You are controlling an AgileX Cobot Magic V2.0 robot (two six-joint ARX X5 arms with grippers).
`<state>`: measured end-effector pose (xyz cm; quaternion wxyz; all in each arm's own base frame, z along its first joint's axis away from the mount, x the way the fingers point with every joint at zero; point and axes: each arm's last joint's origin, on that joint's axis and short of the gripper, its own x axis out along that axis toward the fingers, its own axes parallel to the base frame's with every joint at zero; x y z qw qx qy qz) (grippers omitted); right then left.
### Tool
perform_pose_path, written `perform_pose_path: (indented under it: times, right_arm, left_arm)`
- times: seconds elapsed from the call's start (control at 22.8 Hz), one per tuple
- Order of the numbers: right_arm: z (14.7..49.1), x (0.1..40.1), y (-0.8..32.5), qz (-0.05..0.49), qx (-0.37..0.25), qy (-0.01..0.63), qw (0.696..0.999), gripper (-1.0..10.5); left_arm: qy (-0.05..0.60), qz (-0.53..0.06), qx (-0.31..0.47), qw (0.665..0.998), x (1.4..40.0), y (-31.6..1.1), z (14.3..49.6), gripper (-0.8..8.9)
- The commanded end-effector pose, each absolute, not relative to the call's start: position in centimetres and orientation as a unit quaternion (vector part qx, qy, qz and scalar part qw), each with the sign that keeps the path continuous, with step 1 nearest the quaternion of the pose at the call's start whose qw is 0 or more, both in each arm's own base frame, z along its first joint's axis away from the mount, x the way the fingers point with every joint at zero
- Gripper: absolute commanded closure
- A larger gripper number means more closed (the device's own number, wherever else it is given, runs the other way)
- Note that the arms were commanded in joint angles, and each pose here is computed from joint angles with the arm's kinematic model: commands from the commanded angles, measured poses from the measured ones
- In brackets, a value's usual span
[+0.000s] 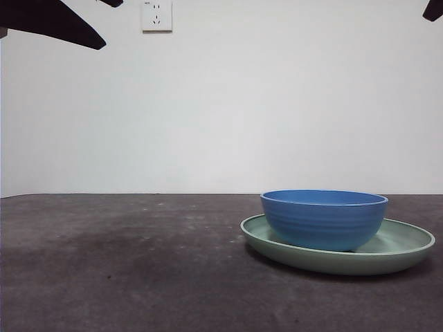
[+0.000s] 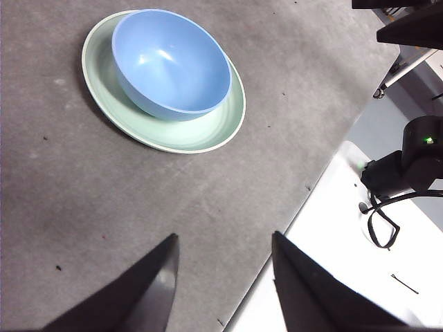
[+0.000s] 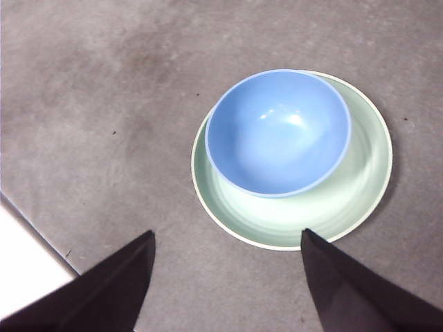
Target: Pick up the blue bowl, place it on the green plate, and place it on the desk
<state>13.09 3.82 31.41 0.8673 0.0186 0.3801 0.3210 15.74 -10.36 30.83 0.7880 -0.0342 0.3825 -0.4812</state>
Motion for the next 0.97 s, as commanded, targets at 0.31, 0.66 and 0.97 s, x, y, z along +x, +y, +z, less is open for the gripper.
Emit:
perform_pose_path:
  times: [0.31, 0.66, 0.97]
  right_arm:
    - [30.7, 14.6, 3.2, 0.163, 0.046, 0.422, 0.891, 6.3]
    - [26.7, 18.8, 2.7, 0.160, 0.091, 0.465, 0.866, 6.3]
    - [24.0, 22.4, 2.7, 0.160, 0.104, 0.488, 0.852, 6.4]
  left_arm:
    - [0.373, -0.491, -0.027, 0.787, 15.8, -10.5, 31.1, 5.96]
    - [0.371, -0.493, -0.024, 0.787, 15.8, -10.5, 31.1, 5.96]
    - [0.370, -0.493, -0.022, 0.787, 15.8, -10.5, 31.1, 5.96]
